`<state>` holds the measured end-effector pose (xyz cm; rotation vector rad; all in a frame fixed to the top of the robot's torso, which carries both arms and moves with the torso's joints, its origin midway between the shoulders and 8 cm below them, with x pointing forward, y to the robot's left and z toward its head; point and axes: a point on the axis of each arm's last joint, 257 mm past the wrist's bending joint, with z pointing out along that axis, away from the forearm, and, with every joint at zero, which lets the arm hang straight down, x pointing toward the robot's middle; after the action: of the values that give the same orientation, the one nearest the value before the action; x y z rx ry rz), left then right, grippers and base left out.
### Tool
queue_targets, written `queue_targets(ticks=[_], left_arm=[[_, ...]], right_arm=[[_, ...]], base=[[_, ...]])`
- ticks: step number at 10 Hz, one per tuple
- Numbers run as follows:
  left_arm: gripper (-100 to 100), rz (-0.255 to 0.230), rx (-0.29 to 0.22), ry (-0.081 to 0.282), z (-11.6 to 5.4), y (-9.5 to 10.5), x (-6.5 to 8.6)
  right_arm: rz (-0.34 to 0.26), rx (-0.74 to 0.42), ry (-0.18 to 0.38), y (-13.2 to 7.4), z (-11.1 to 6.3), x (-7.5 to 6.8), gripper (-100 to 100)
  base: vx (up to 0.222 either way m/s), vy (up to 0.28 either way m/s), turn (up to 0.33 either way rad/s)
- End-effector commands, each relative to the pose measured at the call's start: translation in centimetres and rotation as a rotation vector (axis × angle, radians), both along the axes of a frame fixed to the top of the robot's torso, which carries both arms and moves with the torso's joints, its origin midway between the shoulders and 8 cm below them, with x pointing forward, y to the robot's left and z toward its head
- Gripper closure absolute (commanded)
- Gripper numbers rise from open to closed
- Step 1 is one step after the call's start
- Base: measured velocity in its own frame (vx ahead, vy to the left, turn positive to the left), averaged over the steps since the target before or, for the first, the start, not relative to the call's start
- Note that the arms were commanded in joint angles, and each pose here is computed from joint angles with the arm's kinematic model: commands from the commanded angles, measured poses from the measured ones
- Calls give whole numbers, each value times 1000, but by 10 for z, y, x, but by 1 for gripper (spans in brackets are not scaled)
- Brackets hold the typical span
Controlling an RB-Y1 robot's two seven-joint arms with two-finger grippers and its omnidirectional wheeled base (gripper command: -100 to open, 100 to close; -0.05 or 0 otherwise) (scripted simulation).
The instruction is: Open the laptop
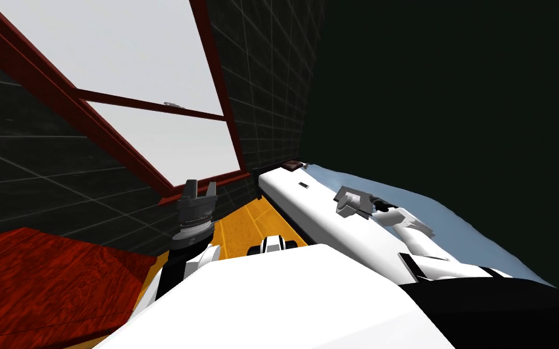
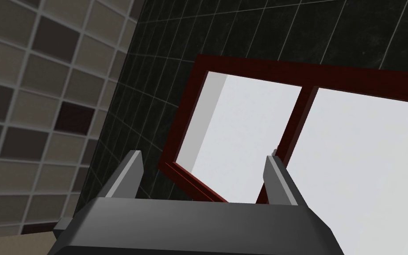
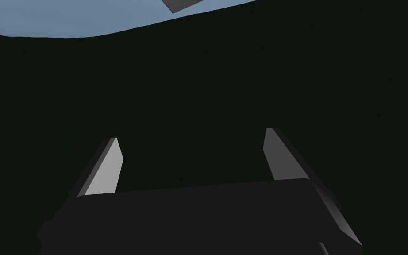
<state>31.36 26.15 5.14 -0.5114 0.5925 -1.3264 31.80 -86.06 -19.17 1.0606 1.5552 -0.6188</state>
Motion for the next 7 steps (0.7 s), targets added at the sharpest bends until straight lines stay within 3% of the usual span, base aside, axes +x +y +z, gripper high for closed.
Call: queue_targets(ticks=[1,2,7], left_arm=[[0,0,0,0,0,0,0],[0,0,0,0,0,0,0],[0,0,0,0,0,0,0]], right_arm=[[-11,-1,0,-4,6,-2,-100],[-14,0,0,-4,6,-3,0],[-14,0,0,-4,6,-3,0]], base=[[-34,4,16],[-7,1,-5],[0,0,0]])
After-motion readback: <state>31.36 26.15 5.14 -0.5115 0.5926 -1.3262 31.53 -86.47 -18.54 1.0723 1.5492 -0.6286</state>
